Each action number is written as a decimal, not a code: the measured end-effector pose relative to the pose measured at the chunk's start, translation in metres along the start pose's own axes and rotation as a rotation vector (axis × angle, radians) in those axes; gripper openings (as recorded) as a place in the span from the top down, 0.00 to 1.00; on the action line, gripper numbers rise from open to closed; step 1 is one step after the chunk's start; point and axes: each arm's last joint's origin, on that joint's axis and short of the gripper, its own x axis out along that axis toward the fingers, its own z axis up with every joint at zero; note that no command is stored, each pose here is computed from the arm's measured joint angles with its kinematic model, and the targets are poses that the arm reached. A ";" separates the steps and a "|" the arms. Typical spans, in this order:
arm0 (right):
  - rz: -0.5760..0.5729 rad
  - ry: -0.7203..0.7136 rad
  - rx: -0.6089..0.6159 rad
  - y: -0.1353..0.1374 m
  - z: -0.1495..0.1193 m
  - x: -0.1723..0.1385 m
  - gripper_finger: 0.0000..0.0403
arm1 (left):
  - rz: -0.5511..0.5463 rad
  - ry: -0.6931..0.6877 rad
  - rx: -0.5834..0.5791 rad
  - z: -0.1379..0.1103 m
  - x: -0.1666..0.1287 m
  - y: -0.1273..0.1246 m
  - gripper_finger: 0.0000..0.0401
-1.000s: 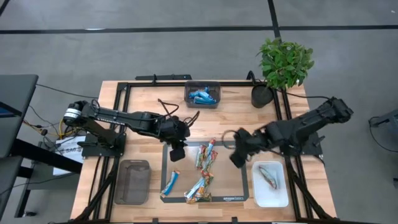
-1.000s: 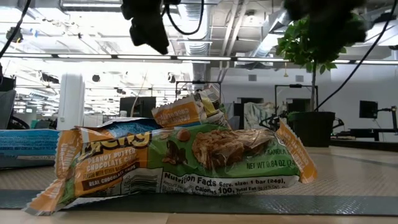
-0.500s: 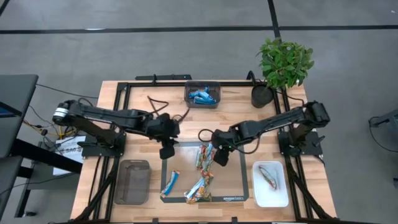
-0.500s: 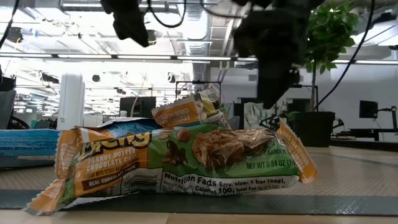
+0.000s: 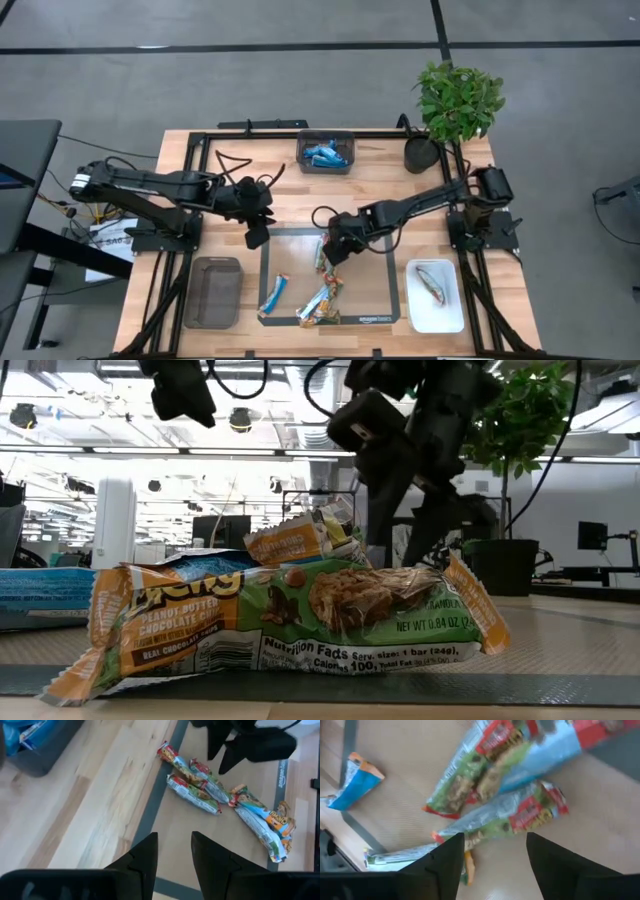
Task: Pick and place Granola Bars by type
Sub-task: Put the red granola bar into the white bin
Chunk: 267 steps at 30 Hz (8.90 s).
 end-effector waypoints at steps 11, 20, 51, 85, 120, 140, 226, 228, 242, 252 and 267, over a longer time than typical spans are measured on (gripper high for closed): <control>-0.019 0.008 0.234 0.000 -0.004 0.008 0.46 | 0.009 0.000 0.104 0.000 -0.001 0.001 0.73; -0.012 0.031 0.357 -0.002 0.000 0.038 0.46 | 0.012 0.006 0.194 -0.001 -0.001 0.001 0.73; 0.010 0.215 -0.117 0.053 0.034 -0.011 0.93 | -0.093 -0.037 0.271 0.005 0.000 -0.005 0.73; -0.441 0.385 -0.091 -0.022 -0.159 -0.131 0.95 | -0.266 -0.377 0.260 0.042 0.010 -0.026 0.73; -0.018 -0.017 -0.014 0.007 -0.070 -0.112 0.66 | -0.060 -0.231 0.052 0.026 0.014 -0.015 0.73; 0.023 -0.195 0.148 -0.010 0.059 -0.016 0.57 | 0.195 -0.039 -0.054 0.006 0.010 0.014 0.73; -0.401 0.279 0.131 -0.027 -0.171 -0.135 0.83 | -0.260 -0.546 0.368 0.055 -0.008 -0.017 0.73; -0.399 0.285 0.131 -0.027 -0.172 -0.134 0.79 | -0.259 -0.543 0.368 0.055 -0.008 -0.017 0.73; -0.084 0.008 0.028 -0.001 -0.122 -0.124 0.62 | -0.260 -0.405 0.230 0.046 -0.002 -0.013 0.73; 0.164 -0.277 -0.256 0.019 -0.064 -0.134 0.64 | -0.170 -0.090 -0.236 0.027 0.029 -0.007 0.73; -0.045 -0.202 -0.443 -0.020 -0.099 -0.172 0.66 | -0.067 0.235 -0.556 0.008 0.138 -0.014 0.69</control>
